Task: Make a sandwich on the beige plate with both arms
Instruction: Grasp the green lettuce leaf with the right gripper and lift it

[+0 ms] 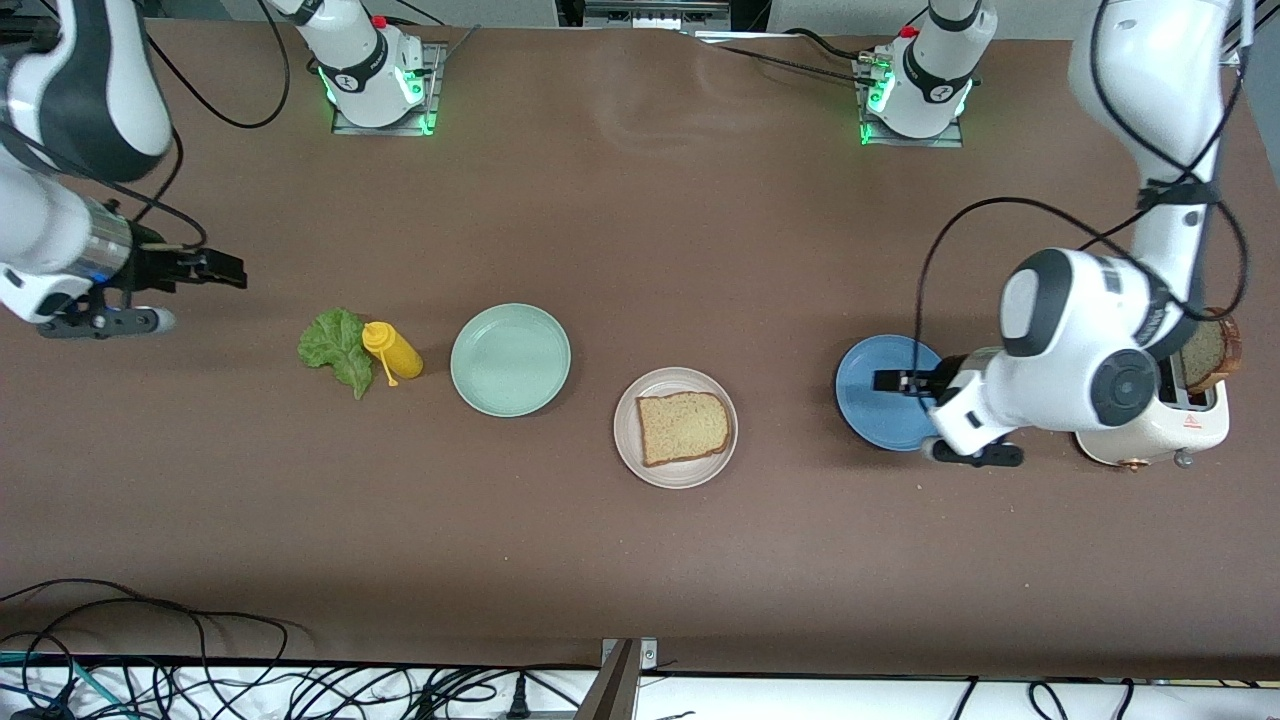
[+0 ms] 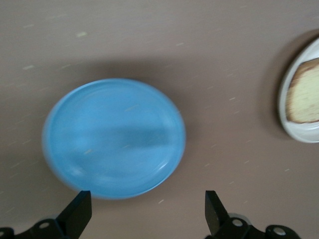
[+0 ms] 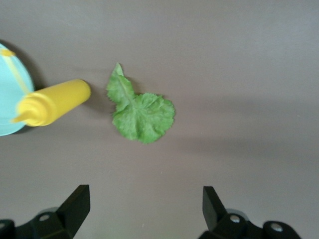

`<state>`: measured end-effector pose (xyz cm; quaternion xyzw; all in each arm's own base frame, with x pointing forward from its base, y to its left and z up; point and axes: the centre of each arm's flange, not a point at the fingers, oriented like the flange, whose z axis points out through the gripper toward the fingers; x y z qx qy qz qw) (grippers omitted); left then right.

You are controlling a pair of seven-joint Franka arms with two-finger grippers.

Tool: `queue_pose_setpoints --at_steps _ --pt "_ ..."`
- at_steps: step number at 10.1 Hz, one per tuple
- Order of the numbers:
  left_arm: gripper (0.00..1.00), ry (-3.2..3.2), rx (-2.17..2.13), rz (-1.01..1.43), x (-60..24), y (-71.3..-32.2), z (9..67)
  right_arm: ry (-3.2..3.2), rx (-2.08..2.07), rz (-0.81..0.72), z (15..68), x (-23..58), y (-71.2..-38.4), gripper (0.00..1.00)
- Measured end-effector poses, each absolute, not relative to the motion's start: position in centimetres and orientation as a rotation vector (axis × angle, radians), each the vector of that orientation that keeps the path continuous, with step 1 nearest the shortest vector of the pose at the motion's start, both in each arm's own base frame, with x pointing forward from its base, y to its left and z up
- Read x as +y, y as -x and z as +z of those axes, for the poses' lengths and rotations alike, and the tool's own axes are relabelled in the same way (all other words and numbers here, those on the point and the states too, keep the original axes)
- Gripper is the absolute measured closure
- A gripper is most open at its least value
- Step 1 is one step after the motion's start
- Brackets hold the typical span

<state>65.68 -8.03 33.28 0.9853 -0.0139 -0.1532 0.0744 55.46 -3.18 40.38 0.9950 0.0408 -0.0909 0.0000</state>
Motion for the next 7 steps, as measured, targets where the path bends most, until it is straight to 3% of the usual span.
queue_pose_setpoints --at_steps 3,7 --pt "0.0 -3.055 0.008 -0.461 -2.7 -65.3 36.6 -3.121 0.149 -0.311 31.5 -3.1 -54.1 0.0" --pt "0.0 -3.142 0.02 -0.447 -0.5 -64.1 43.1 -3.141 0.154 -0.334 25.4 -2.0 -54.8 0.0"
